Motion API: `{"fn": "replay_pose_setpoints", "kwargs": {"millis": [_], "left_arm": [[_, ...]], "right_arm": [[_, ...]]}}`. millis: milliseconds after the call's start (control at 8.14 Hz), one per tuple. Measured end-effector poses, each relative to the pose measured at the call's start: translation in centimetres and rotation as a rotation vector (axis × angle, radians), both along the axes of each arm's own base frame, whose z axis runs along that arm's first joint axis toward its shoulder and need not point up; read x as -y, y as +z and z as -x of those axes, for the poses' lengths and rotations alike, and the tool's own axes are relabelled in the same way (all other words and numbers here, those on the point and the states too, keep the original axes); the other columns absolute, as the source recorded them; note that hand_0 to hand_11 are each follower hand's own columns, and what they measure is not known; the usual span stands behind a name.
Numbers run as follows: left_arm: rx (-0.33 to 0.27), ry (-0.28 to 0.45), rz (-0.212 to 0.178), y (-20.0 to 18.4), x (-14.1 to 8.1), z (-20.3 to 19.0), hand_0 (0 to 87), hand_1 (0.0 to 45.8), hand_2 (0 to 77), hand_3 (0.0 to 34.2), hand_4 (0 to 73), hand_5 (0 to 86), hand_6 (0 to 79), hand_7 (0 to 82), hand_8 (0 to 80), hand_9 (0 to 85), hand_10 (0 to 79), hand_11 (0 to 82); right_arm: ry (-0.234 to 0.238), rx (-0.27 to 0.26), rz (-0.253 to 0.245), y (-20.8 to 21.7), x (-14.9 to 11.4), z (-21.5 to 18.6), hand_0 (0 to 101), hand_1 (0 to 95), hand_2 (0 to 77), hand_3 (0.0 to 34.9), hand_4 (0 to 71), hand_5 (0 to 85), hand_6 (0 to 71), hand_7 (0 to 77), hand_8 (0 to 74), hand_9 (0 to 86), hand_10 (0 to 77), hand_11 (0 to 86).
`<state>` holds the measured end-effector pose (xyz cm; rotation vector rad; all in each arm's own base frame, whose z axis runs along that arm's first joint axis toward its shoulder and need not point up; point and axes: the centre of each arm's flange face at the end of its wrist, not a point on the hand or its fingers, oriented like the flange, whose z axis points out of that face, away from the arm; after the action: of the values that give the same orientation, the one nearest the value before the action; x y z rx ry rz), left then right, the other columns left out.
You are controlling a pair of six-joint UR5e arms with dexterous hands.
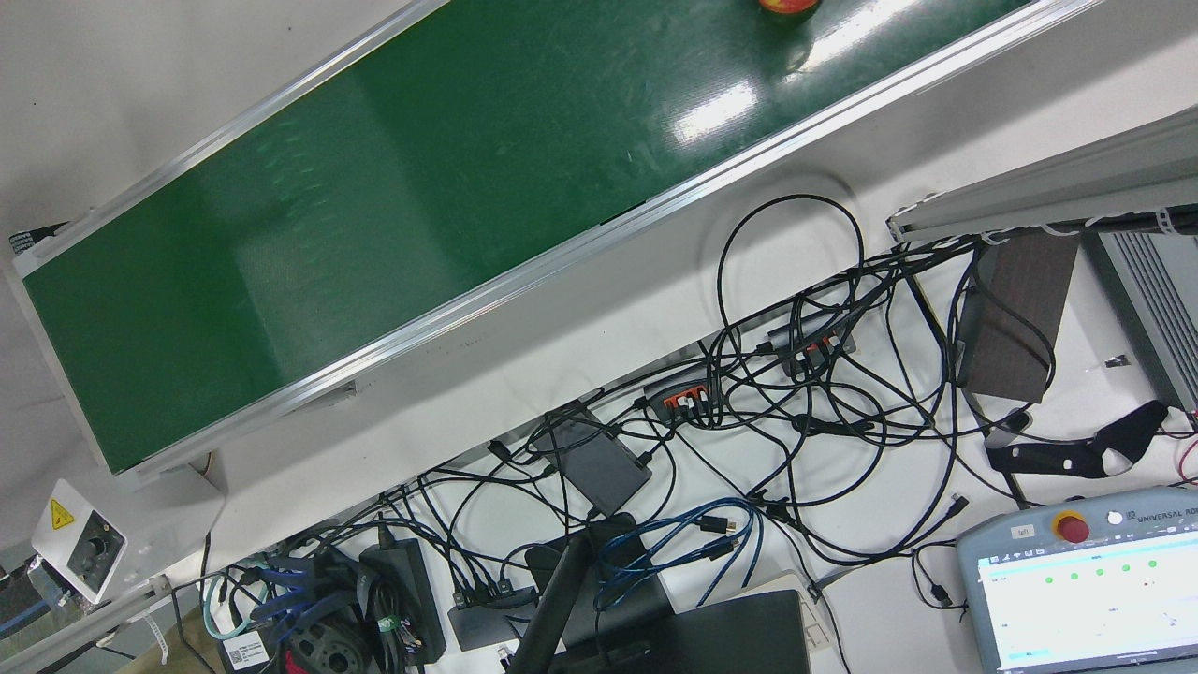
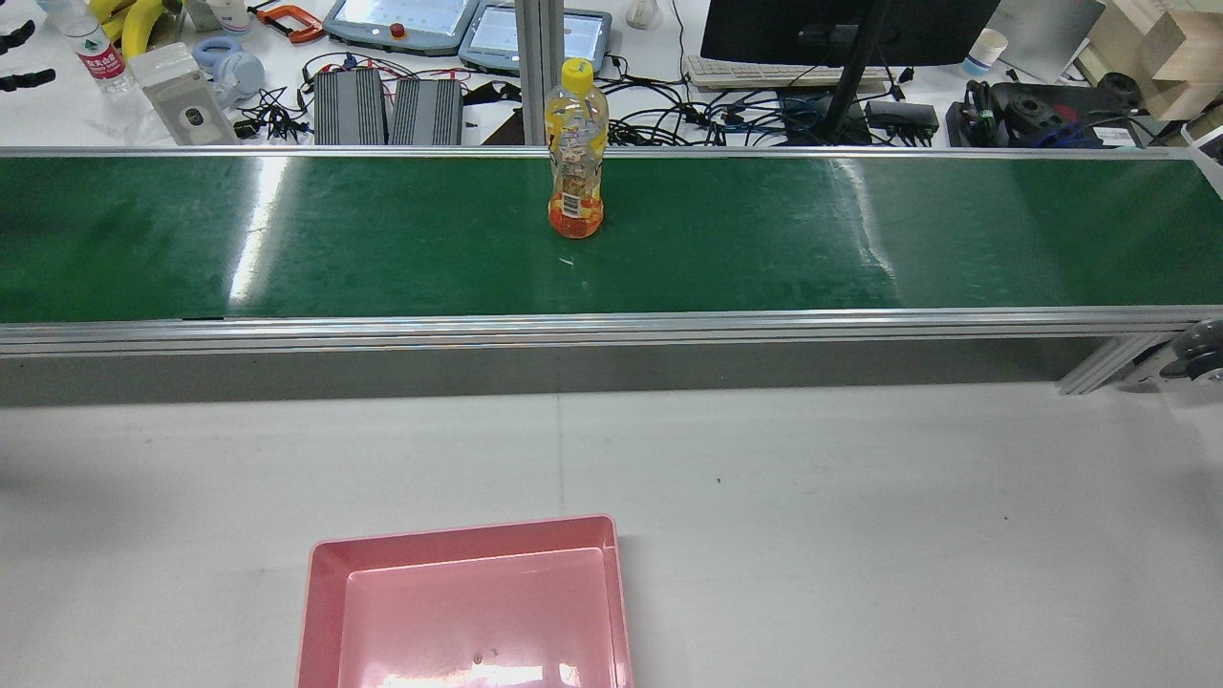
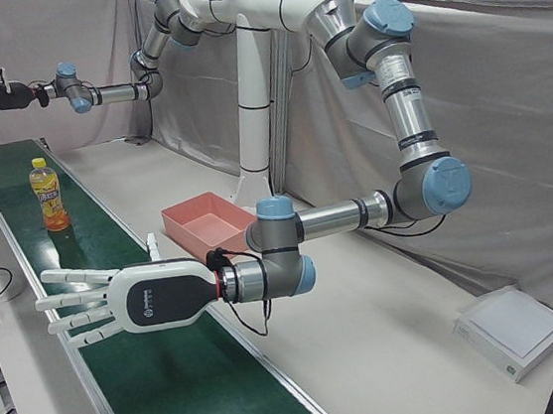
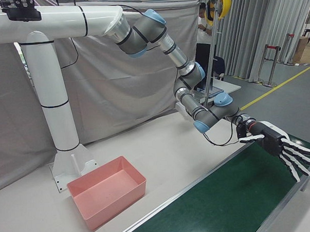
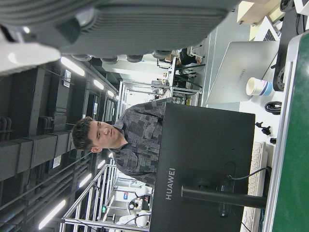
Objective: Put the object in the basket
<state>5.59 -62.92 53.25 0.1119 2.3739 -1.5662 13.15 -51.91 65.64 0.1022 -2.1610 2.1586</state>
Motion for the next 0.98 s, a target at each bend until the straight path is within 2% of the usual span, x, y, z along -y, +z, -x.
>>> {"fn": "replay_pose_setpoints", "kwargs": {"millis": [123, 246, 368, 737, 860, 982], "left_arm": [[-0.002, 0.017, -0.01, -2.3, 1.2, -1.7, 53.1, 11.4, 0.5, 19.4, 2.7, 1.1, 0.0, 0.5, 3.8, 4.4, 6.5, 12.0], [-0.007, 0.026, -0.018, -4.1, 2.0, -3.0, 53.2, 11.4, 0.5, 17.7, 2.7, 1.1, 0.0, 0.5, 3.8, 4.4, 6.5, 12.0], [-0.014, 0.027, -0.023, -5.2, 2.4, -4.0, 52.0, 8.7, 0.5, 15.6, 1.1, 1.1, 0.0, 0.5, 4.9, 4.4, 7.1, 12.0], [-0.039, 0.025, -0.03, -5.9, 2.5, -7.0, 50.3, 9.3, 0.5, 15.8, 1.1, 1.1, 0.0, 0.5, 4.9, 4.4, 7.6, 12.5], [-0.048, 0.022, -0.036, -6.1, 2.4, -7.7, 49.2, 7.1, 0.5, 15.8, 1.1, 1.1, 0.0, 0.5, 4.9, 4.4, 7.6, 12.5], [-0.049, 0.025, -0.037, -6.1, 2.3, -8.0, 49.0, 8.2, 0.5, 16.1, 1.1, 1.1, 0.0, 0.5, 4.9, 4.4, 7.6, 12.5]], "right_arm": [[0.0, 0.0, 0.0, 0.0, 0.0, 0.0, 0, 0.0, 0.5, 0.2, 0.0, 0.0, 0.0, 0.5, 0.0, 0.0, 0.0, 0.0], [0.0, -0.001, 0.0, 0.0, 0.0, 0.0, 0, 0.0, 0.5, 0.3, 0.0, 0.0, 0.0, 0.5, 0.0, 0.0, 0.0, 0.0], [0.0, -0.001, 0.0, 0.0, 0.0, 0.0, 0, 0.0, 0.5, 0.3, 0.0, 0.0, 0.0, 0.5, 0.0, 0.0, 0.0, 0.0], [0.0, -0.001, 0.001, 0.0, 0.0, 0.0, 0, 0.0, 0.5, 0.3, 0.0, 0.0, 0.0, 0.5, 0.0, 0.0, 0.0, 0.0], [0.0, -0.001, 0.001, 0.1, 0.0, 0.0, 0, 0.0, 0.5, 0.3, 0.0, 0.0, 0.0, 0.5, 0.0, 0.0, 0.0, 0.0], [-0.001, -0.001, 0.001, 0.1, 0.0, 0.0, 0, 0.0, 0.5, 0.3, 0.0, 0.0, 0.0, 0.5, 0.0, 0.0, 0.0, 0.0]]}}
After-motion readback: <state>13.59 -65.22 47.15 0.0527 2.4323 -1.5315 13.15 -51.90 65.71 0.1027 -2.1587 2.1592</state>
